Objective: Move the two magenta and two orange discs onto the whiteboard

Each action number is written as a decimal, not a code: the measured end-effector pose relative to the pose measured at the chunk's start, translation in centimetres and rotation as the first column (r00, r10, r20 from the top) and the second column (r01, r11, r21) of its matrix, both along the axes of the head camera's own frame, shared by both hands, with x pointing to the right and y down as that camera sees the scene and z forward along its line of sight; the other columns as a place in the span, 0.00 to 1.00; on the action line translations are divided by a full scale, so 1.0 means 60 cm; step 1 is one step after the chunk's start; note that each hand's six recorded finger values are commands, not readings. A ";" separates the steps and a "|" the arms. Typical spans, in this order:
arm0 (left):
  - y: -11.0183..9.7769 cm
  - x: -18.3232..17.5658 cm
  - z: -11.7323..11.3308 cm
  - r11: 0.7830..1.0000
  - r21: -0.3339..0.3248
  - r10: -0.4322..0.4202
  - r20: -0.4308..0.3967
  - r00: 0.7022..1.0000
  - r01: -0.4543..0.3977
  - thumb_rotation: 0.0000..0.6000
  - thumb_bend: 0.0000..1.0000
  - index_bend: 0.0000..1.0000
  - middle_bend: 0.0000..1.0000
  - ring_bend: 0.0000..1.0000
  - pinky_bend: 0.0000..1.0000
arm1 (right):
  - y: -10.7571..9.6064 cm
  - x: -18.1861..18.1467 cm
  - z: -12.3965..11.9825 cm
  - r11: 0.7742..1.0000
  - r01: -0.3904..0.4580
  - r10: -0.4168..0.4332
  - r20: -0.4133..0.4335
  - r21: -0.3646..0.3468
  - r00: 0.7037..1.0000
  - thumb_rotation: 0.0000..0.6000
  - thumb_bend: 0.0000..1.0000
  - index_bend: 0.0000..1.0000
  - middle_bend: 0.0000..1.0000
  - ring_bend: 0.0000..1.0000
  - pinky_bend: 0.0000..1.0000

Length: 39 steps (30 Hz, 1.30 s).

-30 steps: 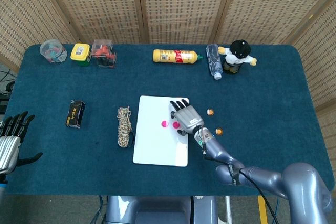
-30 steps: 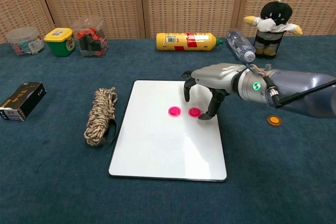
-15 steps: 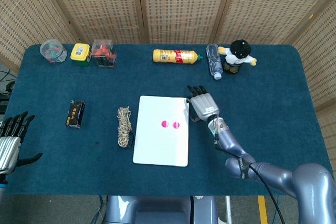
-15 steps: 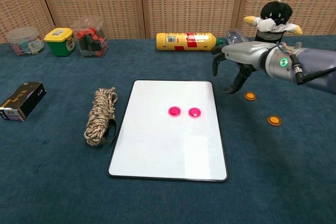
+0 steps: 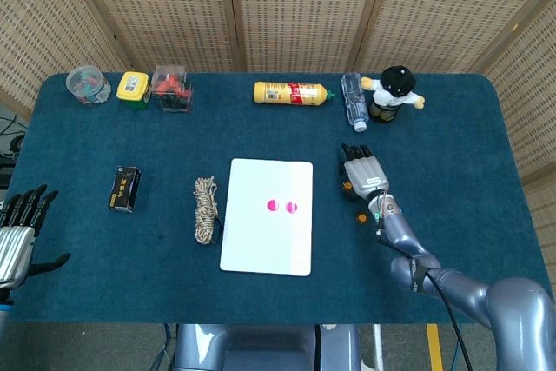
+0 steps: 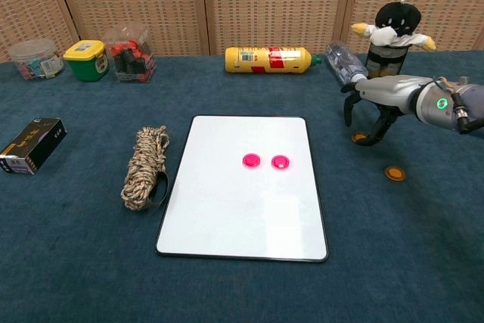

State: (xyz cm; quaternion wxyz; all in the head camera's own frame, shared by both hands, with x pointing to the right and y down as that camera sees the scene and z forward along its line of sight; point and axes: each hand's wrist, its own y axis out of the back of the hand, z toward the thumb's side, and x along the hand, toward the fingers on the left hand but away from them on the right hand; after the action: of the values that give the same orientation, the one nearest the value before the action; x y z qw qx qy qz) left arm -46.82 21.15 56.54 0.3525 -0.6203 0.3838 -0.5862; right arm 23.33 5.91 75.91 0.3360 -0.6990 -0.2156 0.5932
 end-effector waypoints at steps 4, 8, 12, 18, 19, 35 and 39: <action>0.000 0.001 0.000 1.000 0.002 0.001 0.001 1.000 -0.001 1.00 0.00 0.00 0.00 0.00 0.00 | -0.001 0.012 0.001 1.000 -0.010 0.010 -0.006 -0.001 1.000 1.00 0.34 0.38 0.00 0.00 0.00; -0.001 0.001 0.000 1.000 0.003 0.002 0.003 1.000 -0.002 1.00 0.00 0.00 0.00 0.00 0.00 | 0.002 0.018 0.005 1.000 -0.013 0.013 -0.010 -0.010 1.000 1.00 0.34 0.39 0.00 0.00 0.00; -0.001 0.001 0.000 1.000 0.004 0.001 0.004 1.000 -0.001 1.00 0.00 0.00 0.00 0.00 0.00 | 0.006 0.015 0.007 1.000 -0.008 0.008 -0.007 -0.018 1.000 1.00 0.34 0.39 0.00 0.00 0.00; -0.001 0.001 0.000 1.000 0.003 -0.001 0.005 1.000 0.001 1.00 0.00 0.00 0.00 0.00 0.00 | 0.006 0.015 0.011 1.000 -0.015 0.015 -0.007 -0.022 1.000 1.00 0.34 0.39 0.00 0.00 0.00; 0.000 0.000 0.000 1.000 0.002 -0.002 0.005 1.000 0.002 1.00 0.00 0.00 0.00 0.00 0.00 | 0.005 0.015 0.012 1.000 -0.016 0.016 -0.009 -0.022 1.000 1.00 0.34 0.39 0.00 0.00 0.00; -0.001 0.001 0.000 1.000 0.001 -0.002 0.006 1.000 0.002 1.00 0.00 0.00 0.00 0.00 0.00 | 0.004 0.019 0.023 0.999 -0.017 0.016 -0.033 -0.028 0.999 1.00 0.36 0.55 0.00 0.00 0.00; -0.001 0.001 0.000 1.000 0.001 -0.002 0.007 1.000 0.002 1.00 0.00 0.00 0.00 0.00 0.00 | 0.004 0.021 0.024 0.999 -0.019 0.018 -0.034 -0.029 0.999 1.00 0.36 0.56 0.00 0.00 0.00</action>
State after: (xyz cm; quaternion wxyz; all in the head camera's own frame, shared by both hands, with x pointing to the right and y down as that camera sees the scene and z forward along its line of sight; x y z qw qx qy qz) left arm -46.77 21.06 56.56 0.3536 -0.6179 0.3835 -0.5883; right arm 24.61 6.14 77.35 0.3237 -0.6917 -0.2077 0.6113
